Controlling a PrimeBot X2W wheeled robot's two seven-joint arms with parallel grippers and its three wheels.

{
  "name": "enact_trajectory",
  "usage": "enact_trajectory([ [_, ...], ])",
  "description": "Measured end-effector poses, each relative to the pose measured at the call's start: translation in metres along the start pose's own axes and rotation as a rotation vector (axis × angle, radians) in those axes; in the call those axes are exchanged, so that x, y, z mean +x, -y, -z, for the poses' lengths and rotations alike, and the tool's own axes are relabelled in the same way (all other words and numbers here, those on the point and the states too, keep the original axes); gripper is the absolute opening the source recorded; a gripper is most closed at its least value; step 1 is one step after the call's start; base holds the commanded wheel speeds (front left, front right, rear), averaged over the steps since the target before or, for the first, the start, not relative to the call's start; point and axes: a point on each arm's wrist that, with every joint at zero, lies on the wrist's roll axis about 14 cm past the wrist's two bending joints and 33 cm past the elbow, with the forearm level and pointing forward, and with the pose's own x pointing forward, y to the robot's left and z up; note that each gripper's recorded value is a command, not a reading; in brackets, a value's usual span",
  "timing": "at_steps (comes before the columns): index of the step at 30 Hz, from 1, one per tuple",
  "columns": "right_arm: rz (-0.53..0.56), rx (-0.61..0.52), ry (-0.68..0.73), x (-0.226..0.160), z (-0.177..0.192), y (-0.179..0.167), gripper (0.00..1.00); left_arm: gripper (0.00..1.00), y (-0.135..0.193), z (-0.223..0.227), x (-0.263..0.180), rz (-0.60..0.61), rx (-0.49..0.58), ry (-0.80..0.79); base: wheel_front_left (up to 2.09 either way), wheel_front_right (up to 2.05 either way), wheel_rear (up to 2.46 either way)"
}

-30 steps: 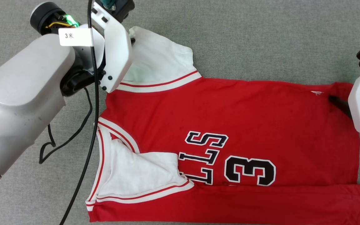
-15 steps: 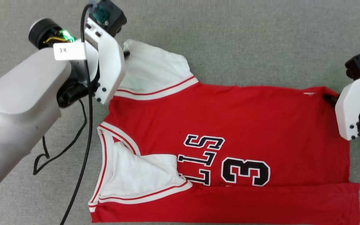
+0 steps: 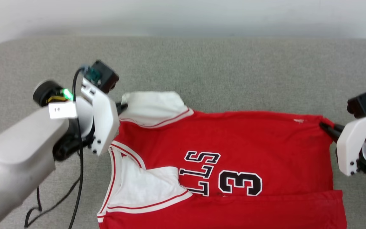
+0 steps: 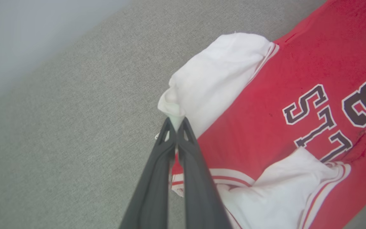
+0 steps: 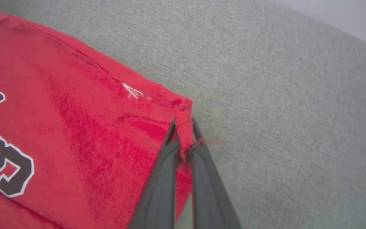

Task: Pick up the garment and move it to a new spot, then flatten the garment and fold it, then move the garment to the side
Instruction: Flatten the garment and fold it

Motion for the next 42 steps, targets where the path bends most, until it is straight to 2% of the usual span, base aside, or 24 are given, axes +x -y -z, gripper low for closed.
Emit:
enact_trajectory([
  [11,-0.016,0.038,0.048,-0.054,0.033,-0.019,0.00,0.00,0.047,0.068,-0.053,0.003,-0.101,-0.028,0.00,0.00,0.00],
  [21,-0.040,0.111,-0.034,-0.076,0.083,-0.039,0.00,0.00,0.086,0.126,-0.068,0.038,-0.216,-0.120,0.00,0.00,0.00],
  [29,-0.051,0.147,-0.170,-0.071,0.122,-0.052,0.00,0.00,0.100,0.162,-0.056,0.055,-0.301,-0.197,0.00,0.00,0.00],
  [30,-0.051,0.156,-0.179,-0.070,0.126,-0.053,0.13,0.00,0.099,0.163,-0.054,0.050,-0.305,-0.196,0.00,0.00,0.00],
  [31,-0.049,0.164,-0.180,-0.068,0.128,-0.054,0.49,0.36,0.096,0.164,-0.053,0.040,-0.305,-0.189,0.00,0.00,0.00],
  [32,-0.047,0.165,-0.177,-0.067,0.128,-0.053,1.00,0.88,0.095,0.164,-0.052,0.032,-0.304,-0.184,0.00,0.00,0.00],
  [33,-0.047,0.171,-0.165,-0.066,0.126,-0.053,1.00,1.00,0.094,0.163,-0.050,0.026,-0.303,-0.172,0.00,0.00,0.00],
  [38,-0.059,0.173,-0.062,-0.071,0.102,-0.055,1.00,1.00,0.081,0.145,-0.054,-0.034,-0.295,-0.064,0.00,0.00,0.00],
  [42,-0.059,0.171,0.033,-0.086,0.073,-0.045,1.00,1.00,0.067,0.118,-0.062,-0.110,-0.271,0.081,0.00,0.00,0.00],
])
